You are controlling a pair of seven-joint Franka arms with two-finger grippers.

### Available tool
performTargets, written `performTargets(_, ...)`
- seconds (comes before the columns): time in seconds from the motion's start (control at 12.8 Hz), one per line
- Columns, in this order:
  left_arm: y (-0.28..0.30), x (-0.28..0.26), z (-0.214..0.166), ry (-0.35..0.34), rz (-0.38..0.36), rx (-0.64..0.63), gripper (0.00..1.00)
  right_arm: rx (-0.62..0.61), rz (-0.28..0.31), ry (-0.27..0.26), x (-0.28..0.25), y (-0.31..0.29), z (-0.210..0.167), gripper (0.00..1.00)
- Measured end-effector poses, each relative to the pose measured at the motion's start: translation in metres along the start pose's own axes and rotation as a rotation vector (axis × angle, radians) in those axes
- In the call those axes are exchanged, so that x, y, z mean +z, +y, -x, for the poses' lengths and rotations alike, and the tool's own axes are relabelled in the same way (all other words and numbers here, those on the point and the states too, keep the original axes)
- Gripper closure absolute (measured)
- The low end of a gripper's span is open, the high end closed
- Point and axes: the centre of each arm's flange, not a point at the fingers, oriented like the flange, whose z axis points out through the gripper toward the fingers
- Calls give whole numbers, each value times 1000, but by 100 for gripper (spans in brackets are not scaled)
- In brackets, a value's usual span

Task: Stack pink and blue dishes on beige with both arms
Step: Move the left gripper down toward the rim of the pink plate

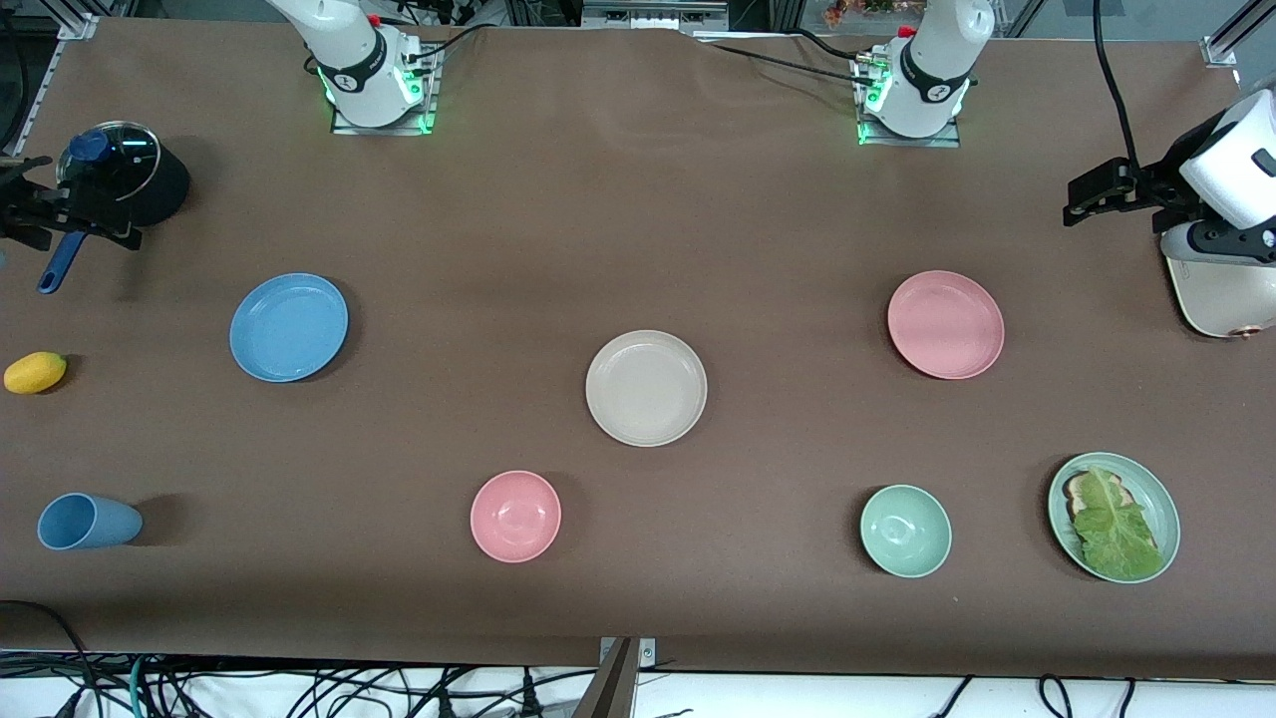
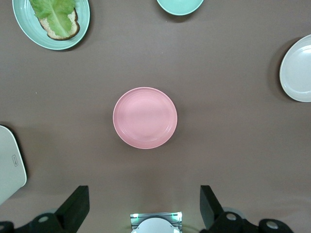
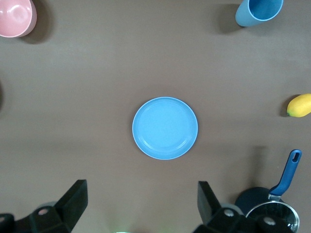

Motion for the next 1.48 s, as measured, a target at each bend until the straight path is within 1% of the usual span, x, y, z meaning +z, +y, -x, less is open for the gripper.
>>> performTargets(0.23,0,0,0,0,0,0,0,1,1,7,0,0,-1,0)
performTargets(1.02,0,2,-1,-4,0,0,0,3,1,6,0,1,-1,0)
performTargets(1.25,0,15,-11,-31,0,-1,0,3,1,6,0,1,-1,0)
performTargets(1.48,-3,42,-36,-49,-2,-7,0,3,0,5,0,1,-1,0)
